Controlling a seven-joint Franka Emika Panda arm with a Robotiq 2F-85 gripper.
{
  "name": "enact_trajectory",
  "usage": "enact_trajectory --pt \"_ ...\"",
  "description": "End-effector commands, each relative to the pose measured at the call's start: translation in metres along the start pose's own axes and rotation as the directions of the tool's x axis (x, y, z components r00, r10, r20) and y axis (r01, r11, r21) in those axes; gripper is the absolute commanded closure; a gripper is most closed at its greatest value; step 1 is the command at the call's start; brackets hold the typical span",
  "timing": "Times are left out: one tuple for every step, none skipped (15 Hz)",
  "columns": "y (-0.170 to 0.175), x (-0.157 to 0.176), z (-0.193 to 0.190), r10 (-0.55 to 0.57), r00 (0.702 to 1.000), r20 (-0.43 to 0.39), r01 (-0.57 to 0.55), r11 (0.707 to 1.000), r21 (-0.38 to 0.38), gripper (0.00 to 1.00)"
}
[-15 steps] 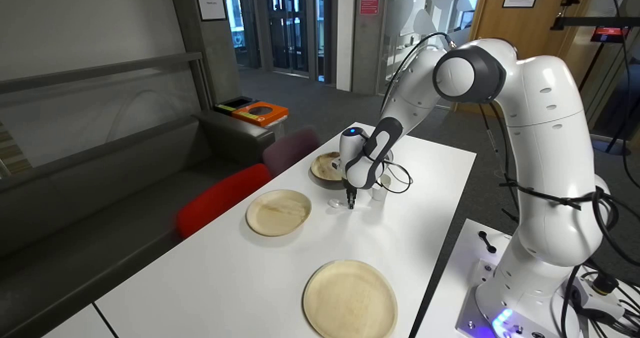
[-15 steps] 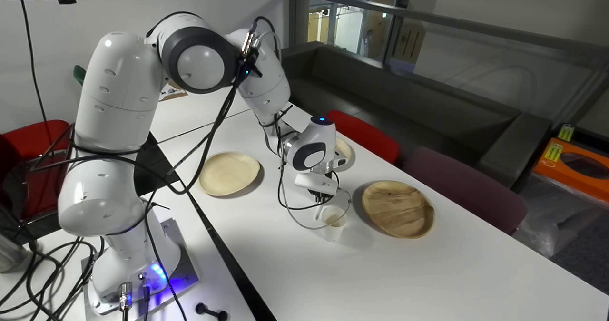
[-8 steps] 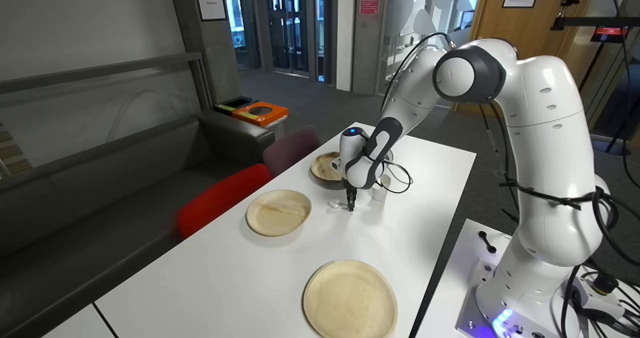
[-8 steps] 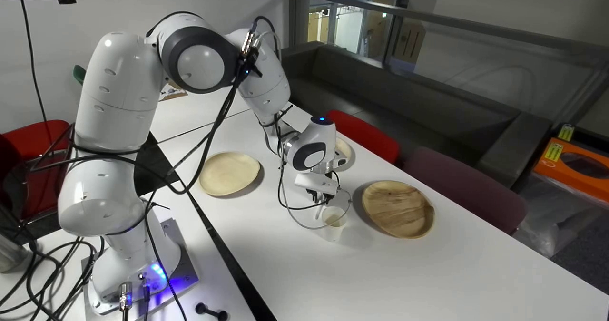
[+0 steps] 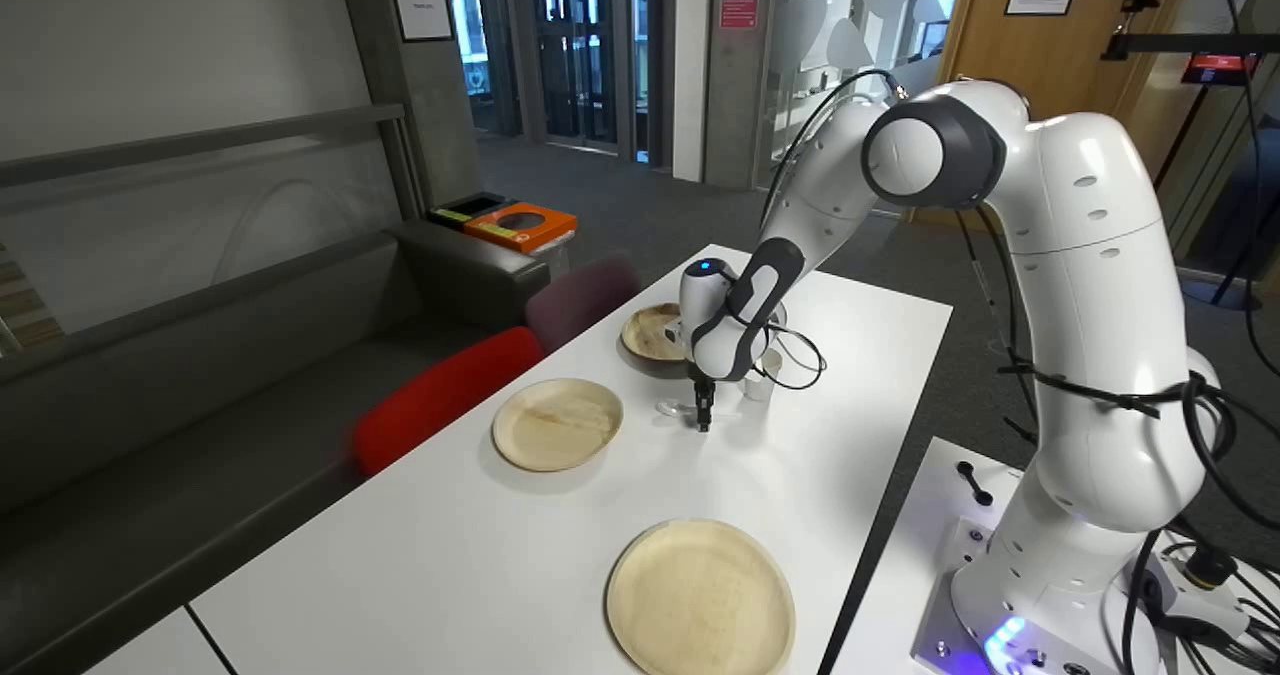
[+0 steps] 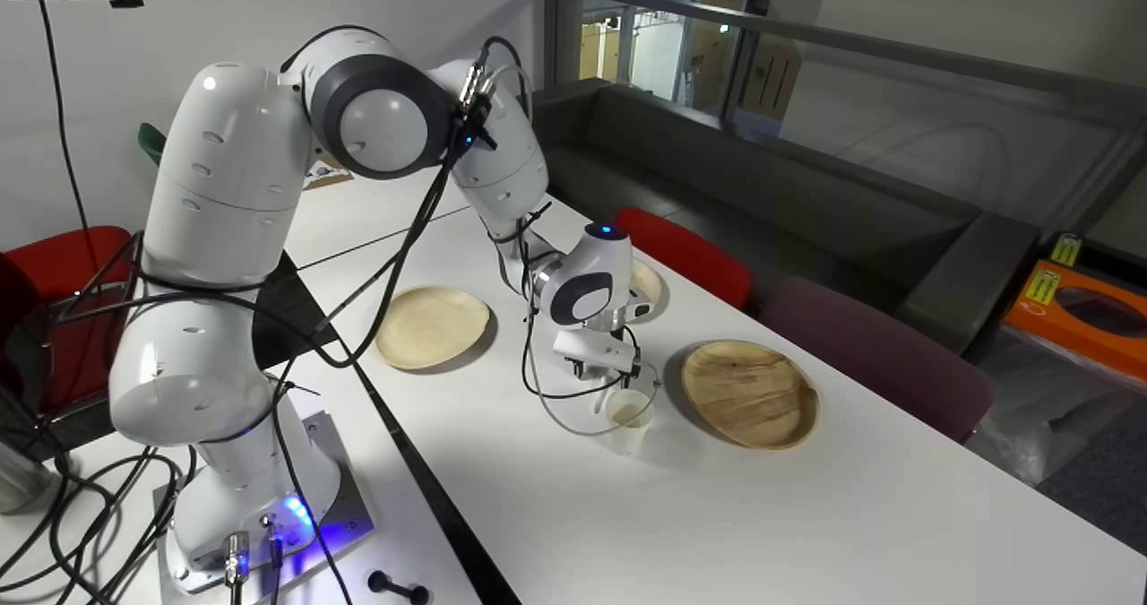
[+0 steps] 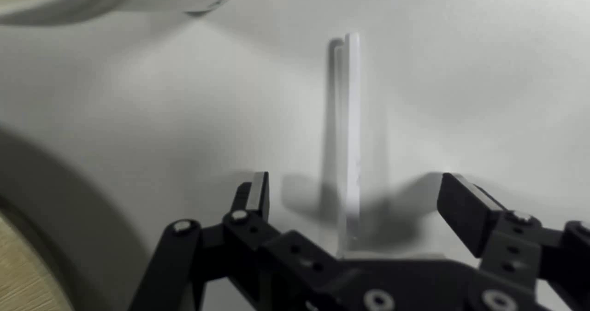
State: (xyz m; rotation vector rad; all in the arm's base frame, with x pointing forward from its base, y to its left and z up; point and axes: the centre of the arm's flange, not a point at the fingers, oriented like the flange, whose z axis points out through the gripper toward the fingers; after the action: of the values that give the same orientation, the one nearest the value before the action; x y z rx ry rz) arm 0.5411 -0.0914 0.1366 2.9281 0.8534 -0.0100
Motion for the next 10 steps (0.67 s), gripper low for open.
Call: enact_trajectory --pt "0.001 -0.008 -0.012 0.004 0.999 -0.034 -0.006 0.999 -0.032 0.0" --pt "-0.001 -0.011 -0.023 -0.011 0.999 -0.043 0.01 0.999 -0.031 0.0" --pt "-0.001 -0.014 -0.033 -0.01 0.998 -0.063 0.008 0.999 -0.046 0.0" --pt "-0.002 -0.017 -0.048 -0.017 0.996 -0.088 0.011 0.998 -0.059 0.0" --pt "-0.002 -0.022 -0.07 -0.02 0.991 -0.129 0.01 0.997 -0.082 0.0" --pt "-0.002 -0.025 -0.087 -0.018 0.987 -0.163 0.002 0.995 -0.099 0.0" --pt "-0.001 -0.029 -0.106 -0.026 0.98 -0.197 0.005 0.994 -0.106 0.0" --pt "0.001 -0.03 -0.123 -0.024 0.975 -0.219 0.001 0.995 -0.103 0.0" --pt "0.002 -0.034 -0.141 -0.018 0.973 -0.229 -0.003 0.996 -0.092 0.0" --pt "0.002 -0.037 -0.16 -0.01 0.97 -0.244 -0.012 0.996 -0.088 0.0"
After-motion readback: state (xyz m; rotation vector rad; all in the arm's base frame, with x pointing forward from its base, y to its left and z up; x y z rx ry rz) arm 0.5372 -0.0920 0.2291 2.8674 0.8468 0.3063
